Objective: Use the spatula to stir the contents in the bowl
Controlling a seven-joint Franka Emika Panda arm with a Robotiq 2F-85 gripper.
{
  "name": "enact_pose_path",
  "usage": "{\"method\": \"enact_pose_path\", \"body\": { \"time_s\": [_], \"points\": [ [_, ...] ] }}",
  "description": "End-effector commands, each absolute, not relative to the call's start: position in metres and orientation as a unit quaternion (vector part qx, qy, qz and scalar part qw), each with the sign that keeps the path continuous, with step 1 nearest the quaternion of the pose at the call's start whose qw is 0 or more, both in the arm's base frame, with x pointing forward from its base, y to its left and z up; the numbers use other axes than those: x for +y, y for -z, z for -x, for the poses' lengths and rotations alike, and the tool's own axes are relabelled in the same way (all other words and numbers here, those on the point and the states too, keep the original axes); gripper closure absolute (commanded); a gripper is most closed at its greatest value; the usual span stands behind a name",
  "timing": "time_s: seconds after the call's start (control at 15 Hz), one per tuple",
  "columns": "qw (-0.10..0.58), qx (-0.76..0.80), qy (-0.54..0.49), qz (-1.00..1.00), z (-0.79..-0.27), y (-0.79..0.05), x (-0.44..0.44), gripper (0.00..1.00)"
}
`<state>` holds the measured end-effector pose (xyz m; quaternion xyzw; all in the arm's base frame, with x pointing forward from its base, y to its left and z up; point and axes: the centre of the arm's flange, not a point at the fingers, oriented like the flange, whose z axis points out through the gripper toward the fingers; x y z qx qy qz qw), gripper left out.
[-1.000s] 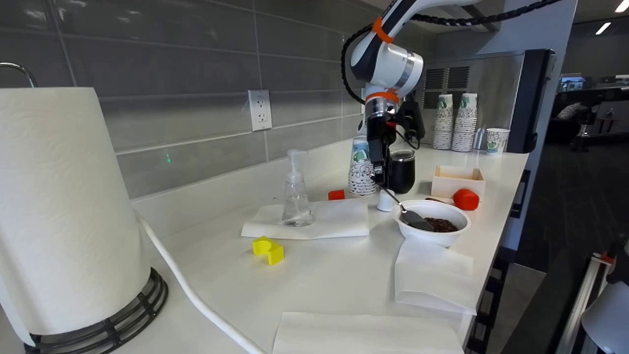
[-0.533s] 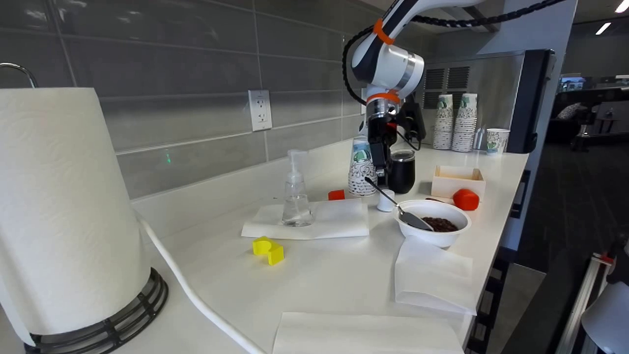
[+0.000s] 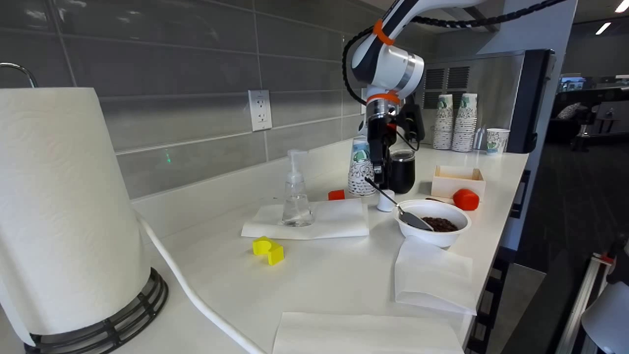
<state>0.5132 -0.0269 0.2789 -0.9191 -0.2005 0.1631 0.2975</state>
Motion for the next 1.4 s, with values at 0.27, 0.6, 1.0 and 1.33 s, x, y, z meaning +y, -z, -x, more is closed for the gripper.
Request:
{"method": "enact_pose_path", "body": {
  "time_s": [0.27,0.6,1.0,1.33],
  "points": [
    [0.297,-0.221,-0.153,0.916,-0.520,-0.270,-0.010,0.00],
    [0.298,-0.228,-0.155,0.914,-0.516,-0.267,-0.004,0.00],
    [0.301,-0.240,-0.160,0.909,-0.511,-0.261,0.003,0.00],
    [0.300,-0.250,-0.163,0.906,-0.508,-0.259,0.010,0.00]
  ]
}}
